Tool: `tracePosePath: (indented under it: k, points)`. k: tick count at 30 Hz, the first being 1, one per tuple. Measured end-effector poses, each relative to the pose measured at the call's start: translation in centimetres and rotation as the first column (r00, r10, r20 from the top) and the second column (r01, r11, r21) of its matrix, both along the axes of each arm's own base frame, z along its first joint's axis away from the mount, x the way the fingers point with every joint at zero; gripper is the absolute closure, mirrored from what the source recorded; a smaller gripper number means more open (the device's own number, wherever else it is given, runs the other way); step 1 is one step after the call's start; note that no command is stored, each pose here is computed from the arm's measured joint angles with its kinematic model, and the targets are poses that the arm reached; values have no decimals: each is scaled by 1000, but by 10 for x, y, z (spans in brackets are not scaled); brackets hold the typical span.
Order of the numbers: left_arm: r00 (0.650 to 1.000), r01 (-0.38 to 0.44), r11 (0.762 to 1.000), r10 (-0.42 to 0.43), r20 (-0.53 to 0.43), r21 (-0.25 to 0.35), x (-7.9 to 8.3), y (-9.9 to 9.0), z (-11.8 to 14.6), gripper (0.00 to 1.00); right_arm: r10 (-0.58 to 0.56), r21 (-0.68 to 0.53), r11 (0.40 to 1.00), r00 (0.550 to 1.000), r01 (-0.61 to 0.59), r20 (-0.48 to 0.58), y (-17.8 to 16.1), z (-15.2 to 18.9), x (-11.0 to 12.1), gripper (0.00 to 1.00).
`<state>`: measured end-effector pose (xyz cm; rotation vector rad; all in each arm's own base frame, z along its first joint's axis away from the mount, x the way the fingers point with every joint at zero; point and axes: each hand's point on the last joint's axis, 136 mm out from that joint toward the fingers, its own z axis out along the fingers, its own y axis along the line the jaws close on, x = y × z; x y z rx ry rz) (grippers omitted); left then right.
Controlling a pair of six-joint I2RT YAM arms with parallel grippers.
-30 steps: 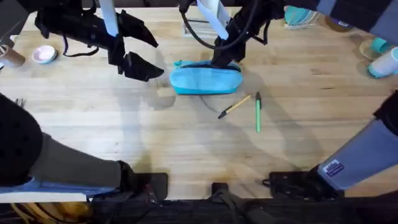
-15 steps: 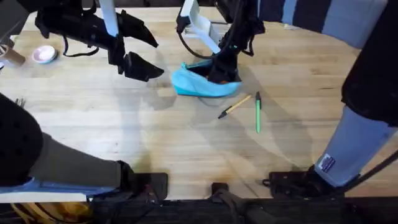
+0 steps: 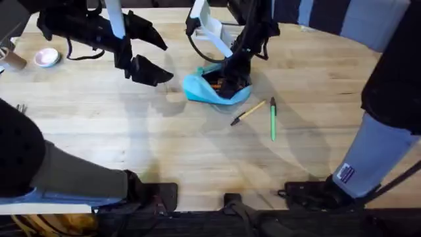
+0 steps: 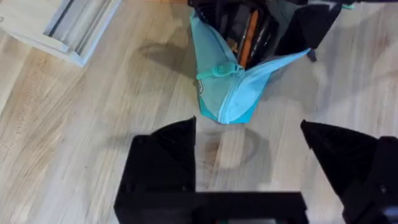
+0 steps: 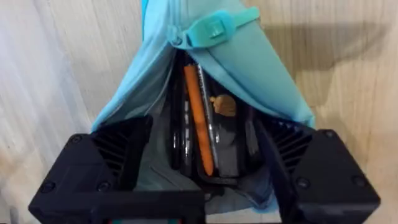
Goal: Unzip the bag, pick up the pens from the table one at a time and place them inside, then zip the bag closed.
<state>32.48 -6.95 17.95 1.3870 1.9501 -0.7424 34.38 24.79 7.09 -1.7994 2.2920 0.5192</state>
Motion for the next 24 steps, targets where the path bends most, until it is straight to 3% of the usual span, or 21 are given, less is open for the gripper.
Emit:
tracePosePath:
  k: [4, 12, 19, 20, 24]
  points:
    - [1000, 0, 1000, 0, 0, 0, 0, 0, 0, 8, -12, -1, 1000, 1000, 12, -3, 0, 0, 0, 6]
    - [1000, 0, 1000, 0, 0, 0, 0, 0, 0, 8, -156, -26, 987, 988, 156, -4, -2, 18, 9, 5]
    - [1000, 0, 1000, 0, 0, 0, 0, 0, 0, 8, -240, 19, 971, 961, 240, 138, -11, 80, 20, 5]
    - [1000, 0, 1000, 0, 0, 0, 0, 0, 0, 8, -291, 34, 956, 937, 290, 191, -20, 109, 17, 5]
    - [1000, 0, 1000, 0, 0, 0, 0, 0, 0, 8, -399, 5, 912, 883, 411, 246, -43, 134, 11, 5]
